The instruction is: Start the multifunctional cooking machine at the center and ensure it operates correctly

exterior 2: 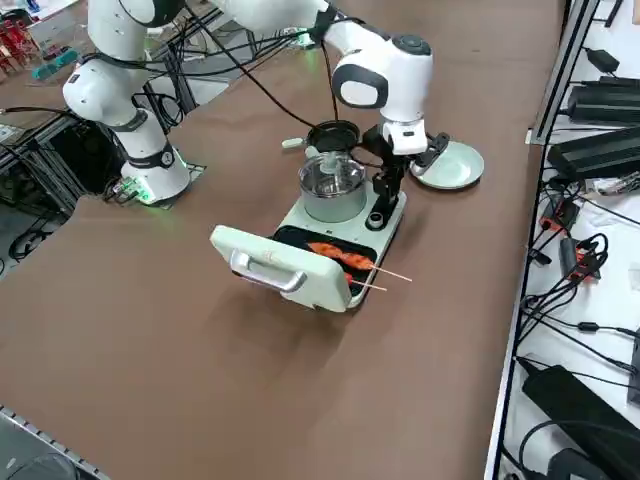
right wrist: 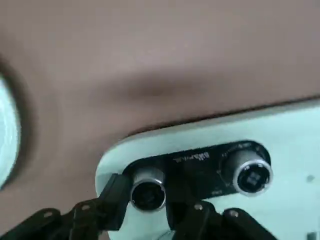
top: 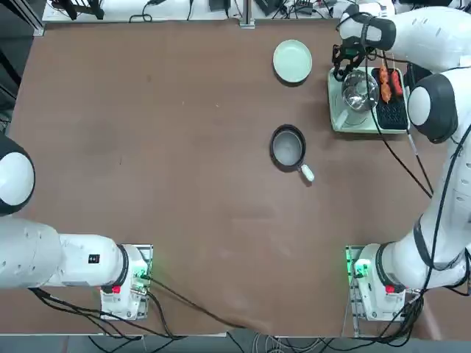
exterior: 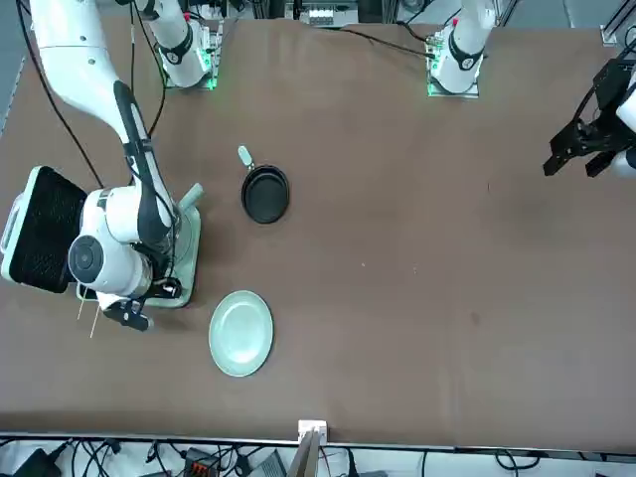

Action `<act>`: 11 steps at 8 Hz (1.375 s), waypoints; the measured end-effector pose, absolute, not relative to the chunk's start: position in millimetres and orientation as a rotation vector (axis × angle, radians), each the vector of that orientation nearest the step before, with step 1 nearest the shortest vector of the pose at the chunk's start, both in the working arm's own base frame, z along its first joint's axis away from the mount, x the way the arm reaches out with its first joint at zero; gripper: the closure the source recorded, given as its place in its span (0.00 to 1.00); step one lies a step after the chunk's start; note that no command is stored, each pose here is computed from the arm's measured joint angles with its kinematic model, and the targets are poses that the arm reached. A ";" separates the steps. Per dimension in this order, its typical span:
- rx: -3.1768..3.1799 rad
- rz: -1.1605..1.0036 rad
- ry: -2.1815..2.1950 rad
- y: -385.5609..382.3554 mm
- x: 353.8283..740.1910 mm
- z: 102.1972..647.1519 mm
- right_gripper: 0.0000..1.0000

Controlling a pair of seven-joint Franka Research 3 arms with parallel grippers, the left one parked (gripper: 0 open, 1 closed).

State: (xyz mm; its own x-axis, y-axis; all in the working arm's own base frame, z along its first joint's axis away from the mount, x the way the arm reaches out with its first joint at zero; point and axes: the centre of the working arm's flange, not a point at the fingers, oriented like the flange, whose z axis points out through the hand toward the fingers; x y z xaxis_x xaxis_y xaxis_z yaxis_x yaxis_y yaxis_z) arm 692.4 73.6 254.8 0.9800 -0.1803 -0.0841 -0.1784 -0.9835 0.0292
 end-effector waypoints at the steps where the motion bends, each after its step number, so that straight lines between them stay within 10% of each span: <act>1: 3.118 -0.156 -0.133 72.3 693.6 259.5 0.57; 11: 3.112 -0.174 0.314 66.4 695.6 253.9 0.57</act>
